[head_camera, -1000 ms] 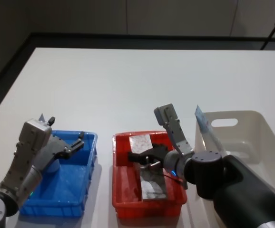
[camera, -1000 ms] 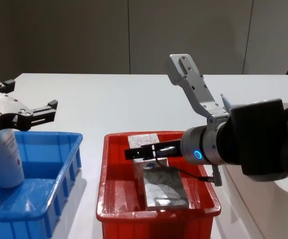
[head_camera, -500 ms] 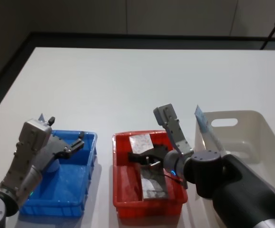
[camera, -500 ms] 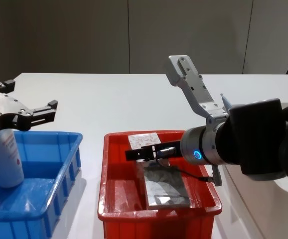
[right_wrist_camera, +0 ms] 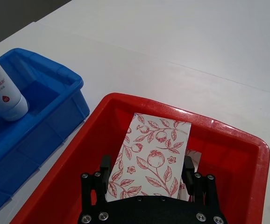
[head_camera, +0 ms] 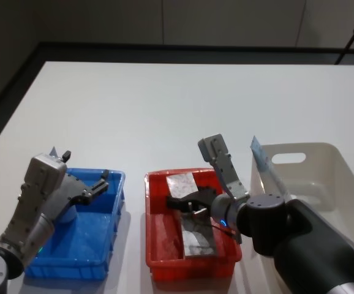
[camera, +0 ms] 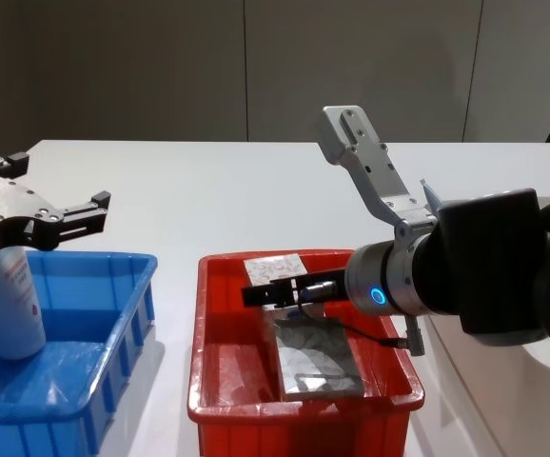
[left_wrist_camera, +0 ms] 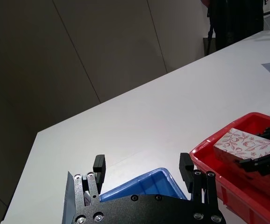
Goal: Bimanual collaborative sorting of washing and personal care products
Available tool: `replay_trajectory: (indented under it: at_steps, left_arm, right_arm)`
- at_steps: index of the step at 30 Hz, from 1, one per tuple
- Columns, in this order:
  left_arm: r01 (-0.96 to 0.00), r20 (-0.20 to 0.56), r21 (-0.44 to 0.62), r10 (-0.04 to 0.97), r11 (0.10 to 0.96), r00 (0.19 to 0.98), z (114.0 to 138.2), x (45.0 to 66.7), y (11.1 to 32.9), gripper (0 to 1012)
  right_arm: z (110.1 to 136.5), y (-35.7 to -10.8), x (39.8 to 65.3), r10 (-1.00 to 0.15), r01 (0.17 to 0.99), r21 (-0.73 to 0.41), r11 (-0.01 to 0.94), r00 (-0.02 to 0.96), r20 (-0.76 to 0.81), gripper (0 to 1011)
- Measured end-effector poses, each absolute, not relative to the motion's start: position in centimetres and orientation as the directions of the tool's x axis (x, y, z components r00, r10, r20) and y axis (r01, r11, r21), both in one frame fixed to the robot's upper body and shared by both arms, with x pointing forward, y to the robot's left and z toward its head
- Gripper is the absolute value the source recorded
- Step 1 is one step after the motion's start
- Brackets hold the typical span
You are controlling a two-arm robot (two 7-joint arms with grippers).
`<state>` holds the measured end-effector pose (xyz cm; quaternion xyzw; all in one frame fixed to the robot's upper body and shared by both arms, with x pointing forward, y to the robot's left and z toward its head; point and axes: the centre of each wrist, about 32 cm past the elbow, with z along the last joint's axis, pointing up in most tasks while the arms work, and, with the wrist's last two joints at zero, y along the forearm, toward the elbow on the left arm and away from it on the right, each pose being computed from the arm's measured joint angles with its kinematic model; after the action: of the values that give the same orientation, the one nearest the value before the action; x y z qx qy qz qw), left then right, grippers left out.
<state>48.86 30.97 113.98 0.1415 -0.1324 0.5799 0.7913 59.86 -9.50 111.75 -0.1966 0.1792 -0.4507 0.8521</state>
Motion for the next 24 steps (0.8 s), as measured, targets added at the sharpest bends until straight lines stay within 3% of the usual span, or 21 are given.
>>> replay_trajectory:
  at_steps: [10, 24]
  left_arm:
    - [-0.955, 0.374, 0.070, 0.880, 0.287, 0.292, 114.0, 48.9, 31.0, 1002]
    - [-0.955, 0.374, 0.070, 0.880, 0.287, 0.292, 114.0, 48.9, 31.0, 1002]
  right_arm:
    - [111.7, -9.5, 59.8, -0.838, 0.697, -0.496, 0.518, 0.530, -0.130, 892]
    - [112.7, -10.8, 58.3, -0.799, 0.705, -0.408, 0.581, 0.590, -0.117, 845]
